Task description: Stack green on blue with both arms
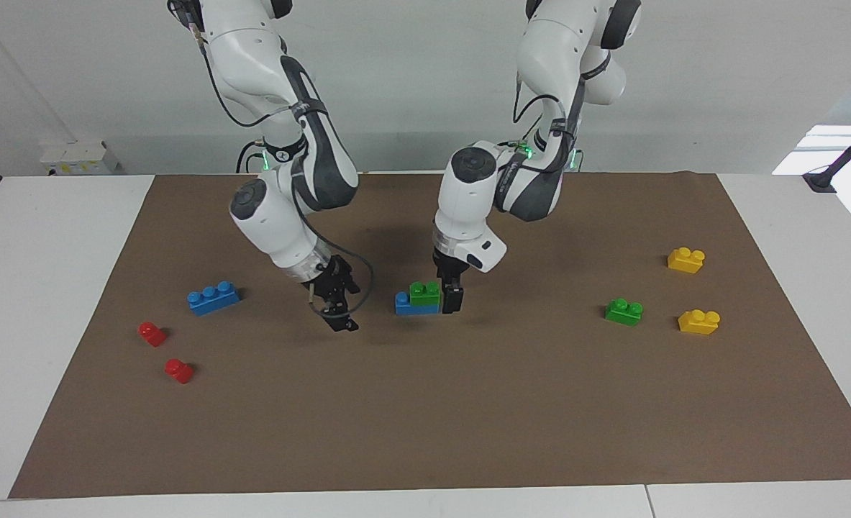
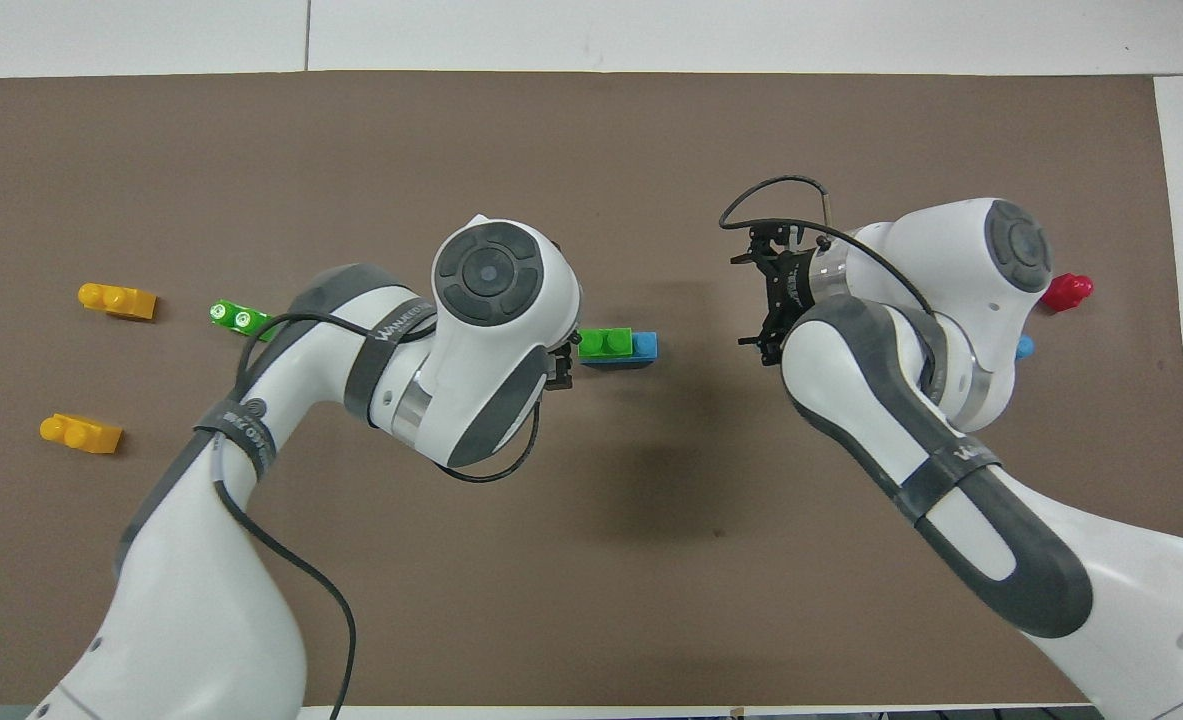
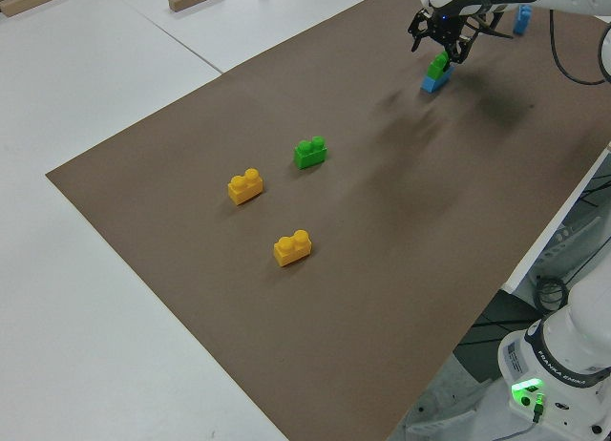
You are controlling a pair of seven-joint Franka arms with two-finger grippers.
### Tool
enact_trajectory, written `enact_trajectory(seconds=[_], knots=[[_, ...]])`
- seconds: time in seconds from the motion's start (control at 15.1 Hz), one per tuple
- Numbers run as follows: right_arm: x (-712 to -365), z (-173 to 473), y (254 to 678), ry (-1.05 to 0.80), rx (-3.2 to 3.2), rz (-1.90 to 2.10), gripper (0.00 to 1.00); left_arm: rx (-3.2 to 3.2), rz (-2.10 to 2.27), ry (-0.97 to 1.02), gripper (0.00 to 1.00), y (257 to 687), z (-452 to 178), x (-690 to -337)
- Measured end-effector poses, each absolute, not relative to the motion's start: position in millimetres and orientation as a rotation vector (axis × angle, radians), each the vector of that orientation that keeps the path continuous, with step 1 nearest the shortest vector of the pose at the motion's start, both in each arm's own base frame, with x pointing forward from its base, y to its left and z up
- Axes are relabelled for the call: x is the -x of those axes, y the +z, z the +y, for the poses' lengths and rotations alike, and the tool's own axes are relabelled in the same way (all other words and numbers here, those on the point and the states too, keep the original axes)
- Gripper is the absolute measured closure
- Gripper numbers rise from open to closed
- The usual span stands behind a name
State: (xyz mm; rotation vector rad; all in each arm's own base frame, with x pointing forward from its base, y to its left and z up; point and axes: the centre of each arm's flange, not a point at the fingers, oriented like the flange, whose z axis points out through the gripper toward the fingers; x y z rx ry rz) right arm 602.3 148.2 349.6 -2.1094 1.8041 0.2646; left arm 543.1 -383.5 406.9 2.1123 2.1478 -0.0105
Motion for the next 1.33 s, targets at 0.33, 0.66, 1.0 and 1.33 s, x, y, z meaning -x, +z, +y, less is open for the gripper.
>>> enact_trajectory(seconds=[0.33,0.66,1.0,1.33], knots=[[-606.2,48.6,382.0,0.14,2.442,1.308,0.0,-2.326,2.054,-0.005,0.0,484.7,-312.0,-530.2],[-612.9,-39.1,445.9,-0.011,2.798,0.804,0.0,-2.555,1.815,-0.002,0.0,527.4,-199.6,-525.9],[-590.3,-57.8,543.9,-0.087,3.003,0.405,0.0,-2.835,1.398,-0.061,0.0,545.6,-76.1,-528.3],[-538.2,-32.1,616.9,-0.007,3.056,0.149,0.0,-2.936,1.154,-0.077,0.0,541.2,-49.9,-530.4]])
